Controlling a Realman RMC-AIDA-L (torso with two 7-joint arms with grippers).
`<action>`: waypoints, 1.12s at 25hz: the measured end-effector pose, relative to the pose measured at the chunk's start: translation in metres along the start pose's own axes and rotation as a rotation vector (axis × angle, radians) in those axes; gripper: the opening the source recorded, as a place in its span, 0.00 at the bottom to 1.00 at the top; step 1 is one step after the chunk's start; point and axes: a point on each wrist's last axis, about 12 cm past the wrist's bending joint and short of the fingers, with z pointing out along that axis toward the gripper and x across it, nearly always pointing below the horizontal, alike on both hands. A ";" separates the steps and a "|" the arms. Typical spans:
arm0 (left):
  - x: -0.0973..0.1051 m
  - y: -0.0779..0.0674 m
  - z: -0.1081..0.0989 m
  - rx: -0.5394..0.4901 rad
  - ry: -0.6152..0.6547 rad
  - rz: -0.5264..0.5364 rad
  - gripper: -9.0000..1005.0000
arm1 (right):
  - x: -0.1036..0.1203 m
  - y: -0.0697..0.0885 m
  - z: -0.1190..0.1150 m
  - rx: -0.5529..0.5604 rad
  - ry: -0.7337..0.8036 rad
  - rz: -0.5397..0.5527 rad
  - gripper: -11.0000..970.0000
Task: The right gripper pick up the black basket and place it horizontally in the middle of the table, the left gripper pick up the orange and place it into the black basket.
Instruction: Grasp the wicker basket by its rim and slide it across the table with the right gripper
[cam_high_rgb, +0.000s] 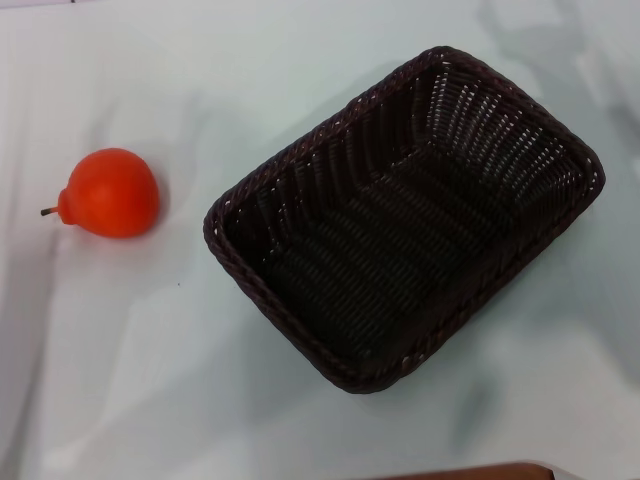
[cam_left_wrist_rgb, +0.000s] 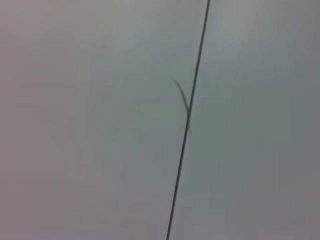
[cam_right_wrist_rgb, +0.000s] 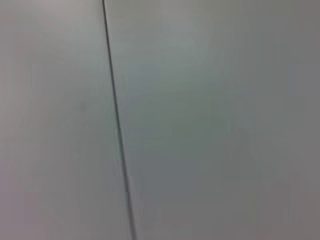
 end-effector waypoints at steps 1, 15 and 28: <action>-0.001 0.001 0.000 0.000 -0.001 -0.001 0.88 | 0.002 0.004 0.001 0.034 -0.012 0.039 0.97; -0.003 0.011 -0.001 -0.047 -0.005 0.000 0.88 | 0.106 0.039 0.067 0.433 -0.721 0.352 0.97; -0.003 0.012 -0.002 -0.063 -0.006 -0.003 0.88 | 0.149 -0.014 0.128 0.292 -1.398 -0.035 0.97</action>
